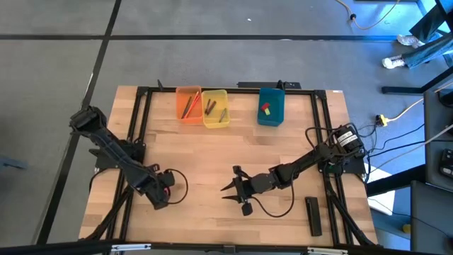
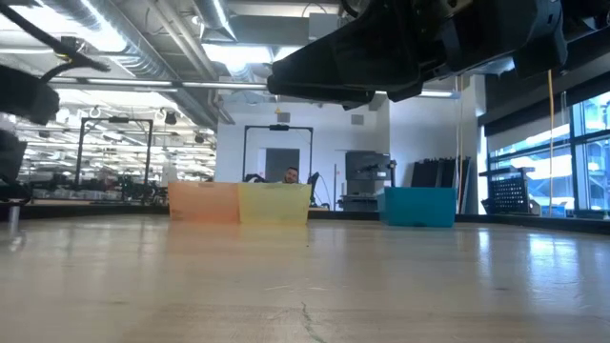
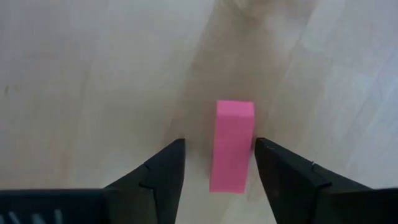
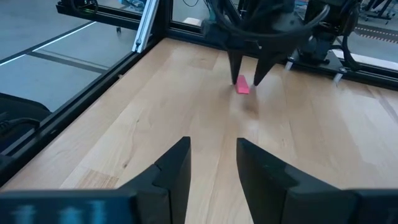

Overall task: Sort crayons/erasers/pens/pencils in bins
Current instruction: Put the pink eraser into the blue bin

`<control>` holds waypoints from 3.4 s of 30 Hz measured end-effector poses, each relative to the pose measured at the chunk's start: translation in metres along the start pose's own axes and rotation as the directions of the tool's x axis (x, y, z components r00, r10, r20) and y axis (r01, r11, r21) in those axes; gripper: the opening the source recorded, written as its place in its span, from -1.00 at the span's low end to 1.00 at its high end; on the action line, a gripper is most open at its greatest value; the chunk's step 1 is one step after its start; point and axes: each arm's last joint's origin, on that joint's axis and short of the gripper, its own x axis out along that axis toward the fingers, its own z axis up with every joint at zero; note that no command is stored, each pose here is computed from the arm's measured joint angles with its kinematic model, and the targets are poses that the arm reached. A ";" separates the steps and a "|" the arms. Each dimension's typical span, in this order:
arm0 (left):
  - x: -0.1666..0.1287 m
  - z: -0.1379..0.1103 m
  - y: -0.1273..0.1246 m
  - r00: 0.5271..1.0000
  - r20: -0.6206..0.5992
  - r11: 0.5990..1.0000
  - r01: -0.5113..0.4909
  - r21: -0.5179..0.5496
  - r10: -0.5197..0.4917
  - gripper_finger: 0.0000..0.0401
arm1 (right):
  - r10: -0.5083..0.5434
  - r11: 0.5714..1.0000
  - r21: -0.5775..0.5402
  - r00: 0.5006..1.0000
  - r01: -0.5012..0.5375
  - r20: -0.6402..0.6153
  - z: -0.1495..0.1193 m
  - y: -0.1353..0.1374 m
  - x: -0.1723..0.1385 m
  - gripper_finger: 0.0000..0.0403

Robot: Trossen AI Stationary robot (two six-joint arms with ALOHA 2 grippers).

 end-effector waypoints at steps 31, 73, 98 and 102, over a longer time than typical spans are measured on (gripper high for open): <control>0.000 0.003 -0.007 0.996 0.080 0.996 0.029 0.090 -0.037 -0.53 | -0.024 0.999 -0.021 1.000 0.024 -0.002 -0.001 -0.009 0.001 -0.35; -0.011 0.108 0.002 0.815 0.345 0.880 0.387 0.277 -0.467 -0.54 | -0.055 0.794 -0.608 0.995 -0.010 -0.088 -0.008 -0.017 0.082 0.14; -0.015 0.117 0.003 0.764 0.451 0.887 0.380 0.262 -0.460 -0.51 | -0.267 0.738 -0.665 0.954 0.113 -0.135 -0.005 -0.006 0.087 -0.89; -0.017 0.129 0.012 0.752 0.512 0.909 0.330 0.255 -0.416 -0.43 | -0.359 0.706 -0.702 0.902 0.094 -0.240 -0.016 -0.010 0.084 -0.86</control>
